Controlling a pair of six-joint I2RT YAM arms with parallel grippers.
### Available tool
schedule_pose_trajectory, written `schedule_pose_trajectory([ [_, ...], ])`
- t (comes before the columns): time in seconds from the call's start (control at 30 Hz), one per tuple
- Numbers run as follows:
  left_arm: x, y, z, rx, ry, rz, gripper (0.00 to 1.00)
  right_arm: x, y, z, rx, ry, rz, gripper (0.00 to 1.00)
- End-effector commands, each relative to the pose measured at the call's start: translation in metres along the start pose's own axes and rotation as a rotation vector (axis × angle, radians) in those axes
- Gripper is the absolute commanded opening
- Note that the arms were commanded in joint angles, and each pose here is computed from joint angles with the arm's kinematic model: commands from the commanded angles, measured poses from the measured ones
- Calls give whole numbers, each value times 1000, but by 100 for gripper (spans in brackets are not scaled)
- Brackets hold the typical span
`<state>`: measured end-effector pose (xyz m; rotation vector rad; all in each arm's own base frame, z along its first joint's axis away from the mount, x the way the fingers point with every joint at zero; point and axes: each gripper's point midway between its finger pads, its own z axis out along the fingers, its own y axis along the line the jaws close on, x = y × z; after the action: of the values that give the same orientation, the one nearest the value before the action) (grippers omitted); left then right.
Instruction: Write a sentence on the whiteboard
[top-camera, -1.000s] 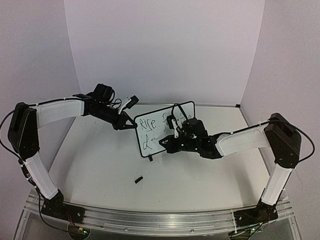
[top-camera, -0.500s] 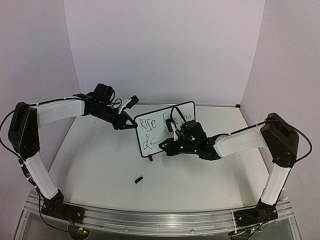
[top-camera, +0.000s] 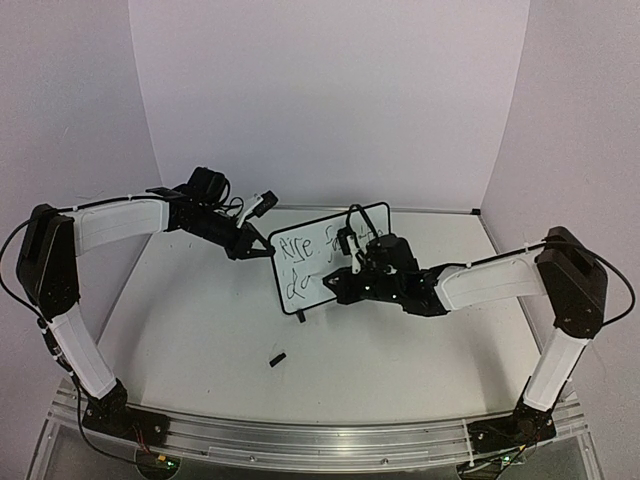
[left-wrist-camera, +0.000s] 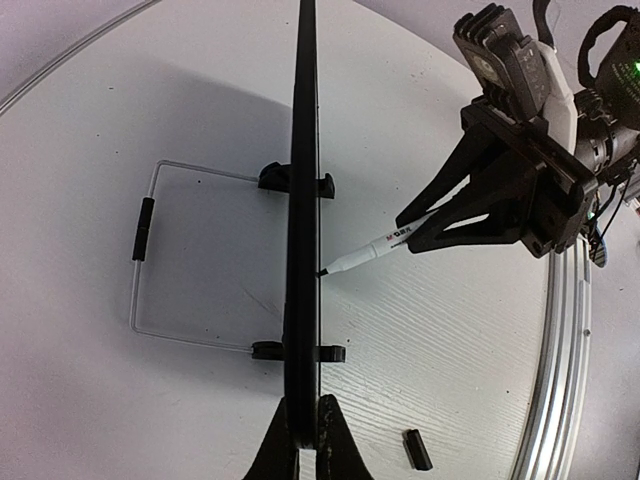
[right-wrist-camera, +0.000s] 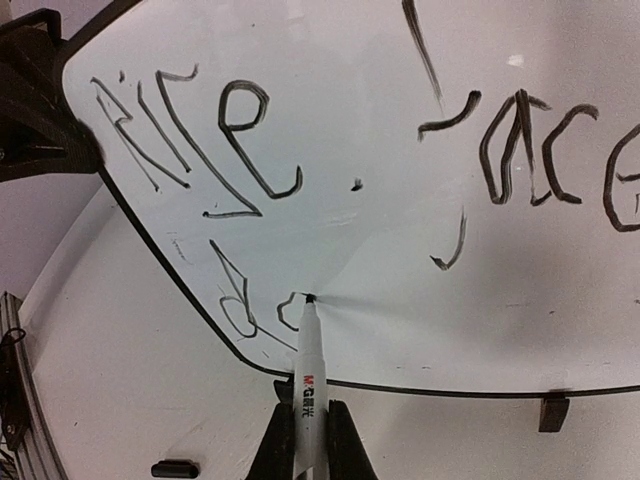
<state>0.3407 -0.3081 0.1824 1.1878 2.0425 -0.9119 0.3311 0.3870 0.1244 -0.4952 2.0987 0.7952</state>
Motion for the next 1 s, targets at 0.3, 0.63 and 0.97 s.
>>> schedule_pose_trajectory([
  [0.3,51,-1,19,1,178,-65,0,-4,-4,4,6,-7,9,0],
  [0.63,51,-1,19,3,178,-66,0,15,-10,12,14,36,22,0],
  [0.97,52,-1,19,3,179,-67,0,11,-18,2,64,13,10,0],
])
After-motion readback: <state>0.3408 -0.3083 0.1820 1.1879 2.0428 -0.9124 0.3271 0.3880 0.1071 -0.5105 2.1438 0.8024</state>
